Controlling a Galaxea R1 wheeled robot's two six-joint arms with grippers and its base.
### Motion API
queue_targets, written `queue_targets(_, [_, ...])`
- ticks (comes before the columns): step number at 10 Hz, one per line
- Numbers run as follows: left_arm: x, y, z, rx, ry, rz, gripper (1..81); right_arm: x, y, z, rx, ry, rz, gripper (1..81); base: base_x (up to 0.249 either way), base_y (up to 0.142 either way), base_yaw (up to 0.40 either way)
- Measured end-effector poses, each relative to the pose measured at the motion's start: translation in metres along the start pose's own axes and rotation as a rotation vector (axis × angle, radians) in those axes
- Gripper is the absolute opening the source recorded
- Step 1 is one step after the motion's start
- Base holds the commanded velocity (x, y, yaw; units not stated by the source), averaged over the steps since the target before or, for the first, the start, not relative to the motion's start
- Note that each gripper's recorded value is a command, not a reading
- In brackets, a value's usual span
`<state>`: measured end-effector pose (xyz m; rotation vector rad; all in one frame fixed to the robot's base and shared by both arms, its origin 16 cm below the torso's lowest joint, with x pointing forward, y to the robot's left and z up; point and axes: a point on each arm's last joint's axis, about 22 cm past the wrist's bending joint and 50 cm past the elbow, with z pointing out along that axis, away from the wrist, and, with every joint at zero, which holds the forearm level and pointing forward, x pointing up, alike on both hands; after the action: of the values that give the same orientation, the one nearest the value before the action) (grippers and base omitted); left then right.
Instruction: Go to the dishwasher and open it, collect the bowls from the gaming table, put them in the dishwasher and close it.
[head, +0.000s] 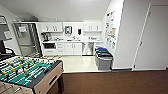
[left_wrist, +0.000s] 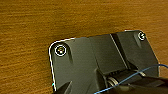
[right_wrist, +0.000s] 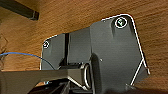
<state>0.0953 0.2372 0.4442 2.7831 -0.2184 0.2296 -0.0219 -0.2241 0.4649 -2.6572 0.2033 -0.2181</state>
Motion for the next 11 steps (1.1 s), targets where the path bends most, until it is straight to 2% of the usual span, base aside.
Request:
queue_targets(2, [-0.002, 0.001, 0.000, -0.003, -0.002, -0.001, 81.1, 0.001, 0.000, 0.000, 0.000, 0.002, -0.001, 81.1, 0.125, 0.000, 0.000])
queue_targets(4, [0.001, 0.008, -0.001, -0.021, 0.002, 0.000, 81.1, 0.000, -0.003, 0.001, 0.003, 0.001, 0.000, 81.1, 0.133, 0.000, 0.000])
queue_targets(8, [-0.001, 0.011, -0.003, -0.036, 0.002, -0.001, 81.1, 0.000, -0.001, 0.001, 0.000, 0.001, -0.001, 81.1, 0.155, 0.000, 0.000])
queue_targets(11, [-0.003, 0.010, -0.004, -0.035, 0.000, -0.002, 81.1, 0.002, -0.003, 0.003, 0.002, 0.003, -0.002, 81.1, 0.167, 0.000, 0.000])
